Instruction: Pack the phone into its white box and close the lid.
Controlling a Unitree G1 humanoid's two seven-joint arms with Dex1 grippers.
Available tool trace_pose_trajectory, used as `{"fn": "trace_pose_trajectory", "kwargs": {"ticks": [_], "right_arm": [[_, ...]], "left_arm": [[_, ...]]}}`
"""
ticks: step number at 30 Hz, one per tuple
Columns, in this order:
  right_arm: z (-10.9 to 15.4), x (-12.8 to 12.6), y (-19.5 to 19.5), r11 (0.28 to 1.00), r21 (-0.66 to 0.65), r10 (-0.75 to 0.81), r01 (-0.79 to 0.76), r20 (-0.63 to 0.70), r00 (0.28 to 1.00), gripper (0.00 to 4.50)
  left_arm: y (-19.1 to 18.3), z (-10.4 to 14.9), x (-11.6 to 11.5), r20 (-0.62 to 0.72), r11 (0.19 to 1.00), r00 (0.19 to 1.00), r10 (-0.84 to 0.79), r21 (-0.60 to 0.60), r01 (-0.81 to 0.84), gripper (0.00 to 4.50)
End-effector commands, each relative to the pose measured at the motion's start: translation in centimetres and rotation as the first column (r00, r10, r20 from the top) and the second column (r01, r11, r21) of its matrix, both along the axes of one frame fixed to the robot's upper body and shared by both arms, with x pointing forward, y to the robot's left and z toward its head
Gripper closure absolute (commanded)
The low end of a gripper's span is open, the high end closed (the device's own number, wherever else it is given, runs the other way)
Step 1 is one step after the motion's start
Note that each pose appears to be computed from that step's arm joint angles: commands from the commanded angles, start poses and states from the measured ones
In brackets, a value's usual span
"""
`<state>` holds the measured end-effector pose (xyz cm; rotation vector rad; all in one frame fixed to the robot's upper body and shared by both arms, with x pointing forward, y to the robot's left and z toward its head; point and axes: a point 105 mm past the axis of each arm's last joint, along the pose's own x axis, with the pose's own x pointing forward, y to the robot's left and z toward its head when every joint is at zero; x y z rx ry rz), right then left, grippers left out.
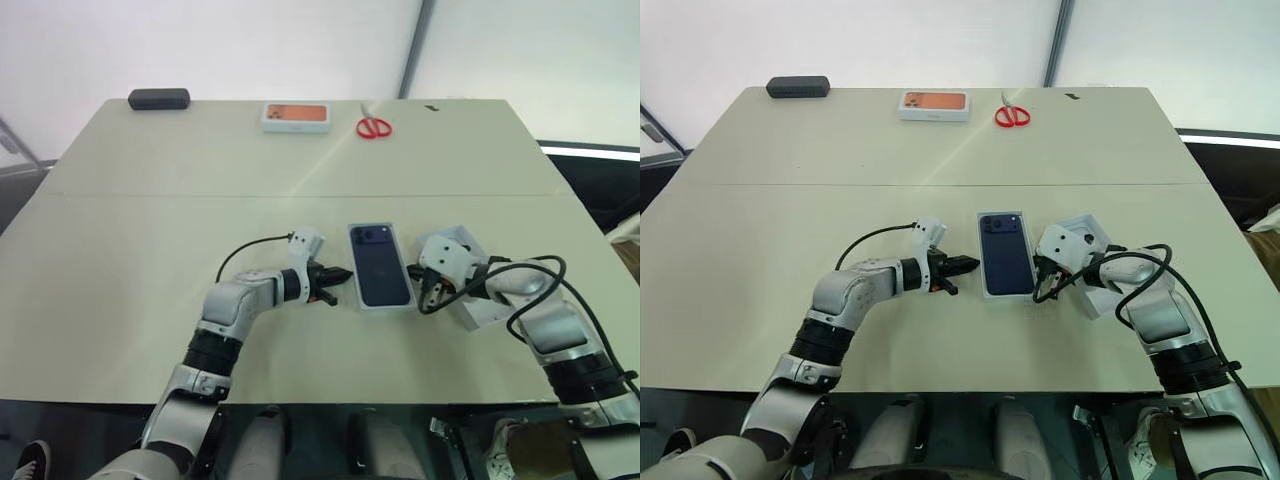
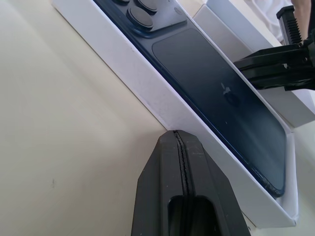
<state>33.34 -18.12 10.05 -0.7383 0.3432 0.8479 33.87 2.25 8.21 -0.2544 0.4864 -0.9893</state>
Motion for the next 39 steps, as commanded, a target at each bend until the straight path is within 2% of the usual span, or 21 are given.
{"fn": "trace_pose_trajectory", "kwargs": {"ticks": [1,10,15,20,23,24,26,27,29,33,34,39], "right_arm": [[0.8,0.6,-0.2,1.000,-0.014,0.001,-0.001,0.034,0.999,4.41],[1.4,2.1,-0.4,1.000,-0.019,-0.019,0.021,0.080,0.997,4.41],[1.9,4.1,-1.4,0.994,-0.057,-0.087,0.097,0.166,0.982,4.41],[1.3,4.6,-1.9,0.990,-0.081,-0.101,0.116,0.173,0.980,4.41],[2.4,4.5,-1.0,0.993,0.045,-0.112,0.107,0.137,0.984,4.41],[2.8,4.4,-0.7,0.989,0.097,-0.120,0.109,0.117,0.986,4.18],[3.2,4.1,-0.4,0.983,0.145,-0.128,0.114,0.090,0.988,3.61],[3.3,3.9,-0.4,0.982,0.152,-0.125,0.111,0.085,0.989,3.13],[3.7,3.6,-0.4,0.978,0.172,-0.133,0.117,0.083,0.988,2.02],[5.4,3.1,-0.2,0.945,0.296,-0.173,0.137,0.096,0.980,0.00],[5.5,3.0,-0.3,0.938,0.312,-0.184,0.147,0.093,0.978,0.00],[5.2,2.8,-2.5,0.913,0.313,-0.304,0.263,0.090,0.948,0.00]], "left_arm": [[0.6,0.9,0.0,0.020,0.999,1.000,0.008,-0.039,-0.007,4.50],[1.2,1.7,0.5,0.056,0.999,0.998,0.033,-0.045,-0.031,4.50],[1.6,3.2,0.5,0.149,0.998,0.988,0.027,-0.068,-0.017,4.50],[2.7,4.3,0.0,0.230,0.998,0.973,0.011,-0.061,0.003,4.50],[4.1,4.7,-0.2,0.251,0.999,0.968,0.006,-0.053,0.007,4.50],[4.7,4.7,-0.1,0.255,0.999,0.967,0.013,-0.050,0.000,4.50],[5.8,4.5,0.0,0.248,1.000,0.969,0.015,-0.027,-0.009,3.97],[6.2,4.5,0.1,0.272,1.000,0.962,0.008,0.006,-0.009,3.66],[6.8,4.9,0.5,0.333,0.999,0.943,0.019,0.033,-0.032,2.63],[7.3,6.8,0.6,0.398,0.999,0.917,0.029,-0.036,-0.016,0.57],[7.5,7.1,0.7,0.410,0.999,0.911,0.039,-0.045,-0.022,0.06],[7.9,7.6,0.6,0.437,0.998,0.898,0.047,-0.068,-0.019,0.02]]}}
